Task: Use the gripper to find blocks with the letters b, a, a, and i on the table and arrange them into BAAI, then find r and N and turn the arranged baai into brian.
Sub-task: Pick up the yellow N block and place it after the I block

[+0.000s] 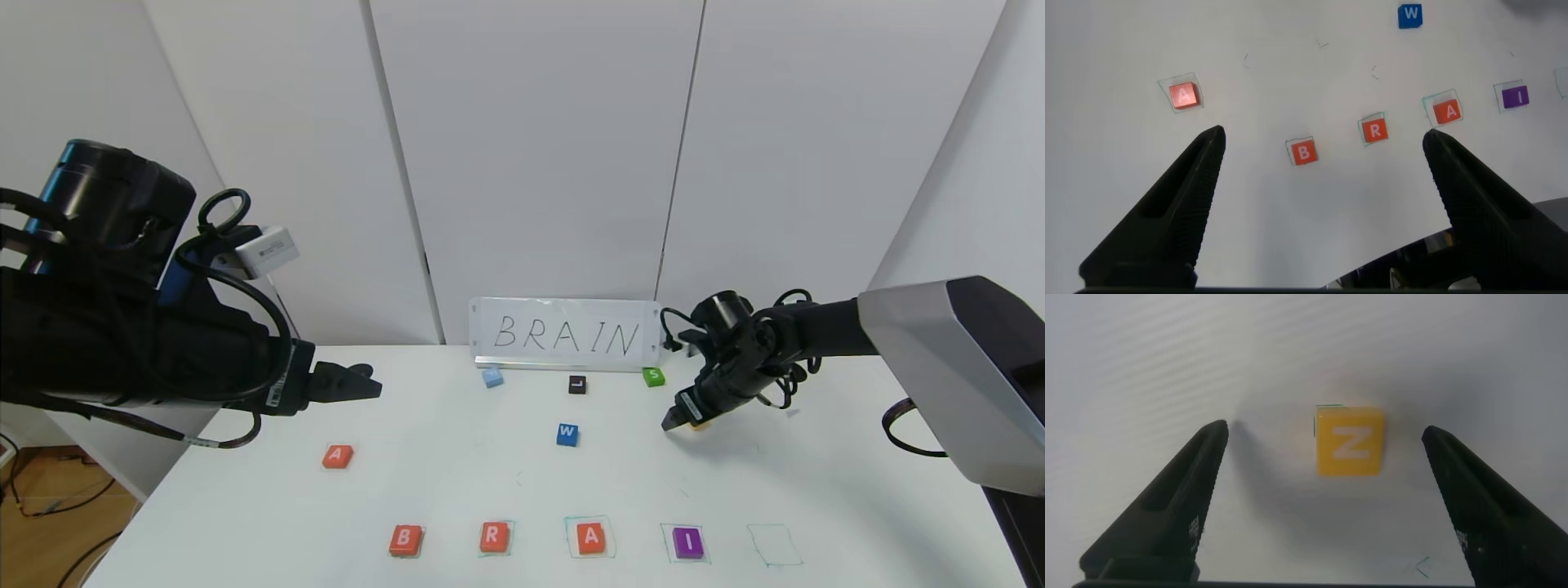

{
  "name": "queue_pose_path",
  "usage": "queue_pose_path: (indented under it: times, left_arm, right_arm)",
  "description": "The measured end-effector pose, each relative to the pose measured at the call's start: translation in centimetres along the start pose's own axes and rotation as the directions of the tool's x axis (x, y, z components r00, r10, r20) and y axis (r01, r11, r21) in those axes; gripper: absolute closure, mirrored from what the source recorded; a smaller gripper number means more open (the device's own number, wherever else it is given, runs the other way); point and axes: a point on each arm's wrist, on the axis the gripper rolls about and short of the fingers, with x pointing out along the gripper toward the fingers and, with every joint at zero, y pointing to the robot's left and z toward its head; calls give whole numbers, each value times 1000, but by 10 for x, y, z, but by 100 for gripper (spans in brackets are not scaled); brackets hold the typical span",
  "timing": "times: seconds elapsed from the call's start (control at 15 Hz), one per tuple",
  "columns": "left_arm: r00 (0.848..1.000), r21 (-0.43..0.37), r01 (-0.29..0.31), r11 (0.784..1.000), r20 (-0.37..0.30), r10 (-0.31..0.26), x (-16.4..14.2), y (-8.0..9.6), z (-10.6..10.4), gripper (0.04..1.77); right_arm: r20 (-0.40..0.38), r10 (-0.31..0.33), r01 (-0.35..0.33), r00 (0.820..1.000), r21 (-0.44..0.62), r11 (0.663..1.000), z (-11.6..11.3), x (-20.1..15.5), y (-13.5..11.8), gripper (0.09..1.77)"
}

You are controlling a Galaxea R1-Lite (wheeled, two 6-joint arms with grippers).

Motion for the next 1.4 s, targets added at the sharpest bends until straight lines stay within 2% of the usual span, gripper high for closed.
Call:
queue_pose_path:
  times: [0.33,0.4,0.6,0.8,0.87,0.93,1.2,1.4]
  left_arm:
    - [1000,-1,-10,1000,2,10,-1,1,0,9]
    - [1000,-2,-11,1000,2,11,-1,1,0,9]
    - [1000,4,-10,1000,-1,10,-1,1,-1,9]
    - [1000,4,-11,1000,0,11,-1,1,-1,9]
    - [1000,4,-11,1000,1,11,-1,1,-1,9]
    - [1000,4,-11,1000,2,11,-1,1,-1,9]
    - [1000,0,-19,1000,2,19,-1,2,0,9]
    - [1000,-7,-27,1000,-4,27,2,5,0,9]
  right_arm:
    - [-3,7,-7,1000,2,1000,0,-2,-1,15]
    - [-4,8,-8,1000,2,1000,0,-2,-1,23]
    - [-5,9,-9,1000,3,1000,-1,-2,-1,72]
    - [-20,11,-11,1000,1,1000,-2,-3,-1,105]
    - [-29,13,-13,999,-3,1000,-3,-4,-1,124]
    - [-32,13,-13,999,-5,1000,-3,-5,-1,133]
    - [-26,13,-13,1000,-9,1000,-2,-10,1,133]
    - [-72,18,-19,997,-20,1000,-6,-22,0,133]
